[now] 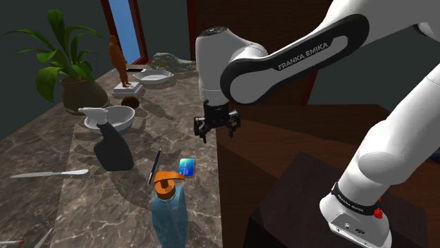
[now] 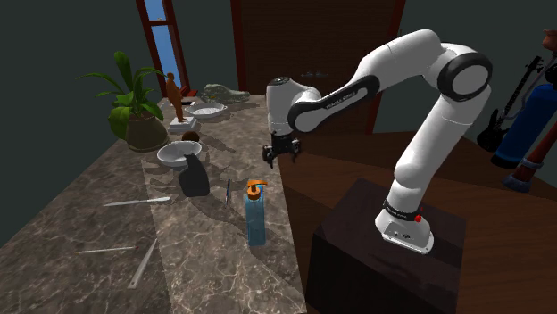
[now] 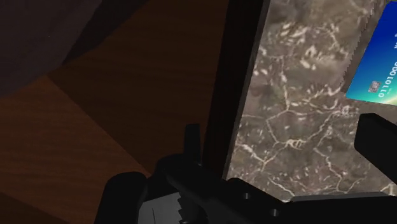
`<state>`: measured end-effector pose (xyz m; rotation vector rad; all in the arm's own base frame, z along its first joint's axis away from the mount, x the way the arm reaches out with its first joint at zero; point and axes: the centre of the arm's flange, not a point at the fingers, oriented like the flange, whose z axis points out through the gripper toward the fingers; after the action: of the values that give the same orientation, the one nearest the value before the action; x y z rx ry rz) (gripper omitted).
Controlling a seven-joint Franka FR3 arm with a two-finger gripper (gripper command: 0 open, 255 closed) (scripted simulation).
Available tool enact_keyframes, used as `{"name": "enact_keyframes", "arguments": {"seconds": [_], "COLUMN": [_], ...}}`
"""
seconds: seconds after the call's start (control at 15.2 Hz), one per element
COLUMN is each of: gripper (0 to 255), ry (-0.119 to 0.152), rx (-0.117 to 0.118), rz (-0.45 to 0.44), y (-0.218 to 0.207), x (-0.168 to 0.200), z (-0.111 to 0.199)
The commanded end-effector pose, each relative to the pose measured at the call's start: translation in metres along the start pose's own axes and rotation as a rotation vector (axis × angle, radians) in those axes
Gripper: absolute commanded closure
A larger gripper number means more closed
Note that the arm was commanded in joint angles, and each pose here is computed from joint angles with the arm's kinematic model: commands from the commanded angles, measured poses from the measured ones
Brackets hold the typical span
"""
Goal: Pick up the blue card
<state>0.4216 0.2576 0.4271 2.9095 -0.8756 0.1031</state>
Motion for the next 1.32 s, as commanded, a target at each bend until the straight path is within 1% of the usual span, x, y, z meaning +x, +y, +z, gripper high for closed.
{"name": "enact_keyframes", "arguments": {"seconds": [0.0,0.53,0.99,1.12,1.19,1.25], "gripper": [0,0,0,0,255,255], "ry": [0.008,0.040,0.040,0.040,0.040,0.040], "rx": [0.007,0.025,0.025,0.025,0.025,0.025], "rz": [0.048,0.207,0.207,0.207,0.207,0.207], "y": [-0.023,-0.112,-0.115,-0.115,-0.116,-0.116], "x": [0.001,0.019,0.016,0.016,0.015,0.015], "z": [0.010,0.047,0.084,0.087,0.086,0.086]}}
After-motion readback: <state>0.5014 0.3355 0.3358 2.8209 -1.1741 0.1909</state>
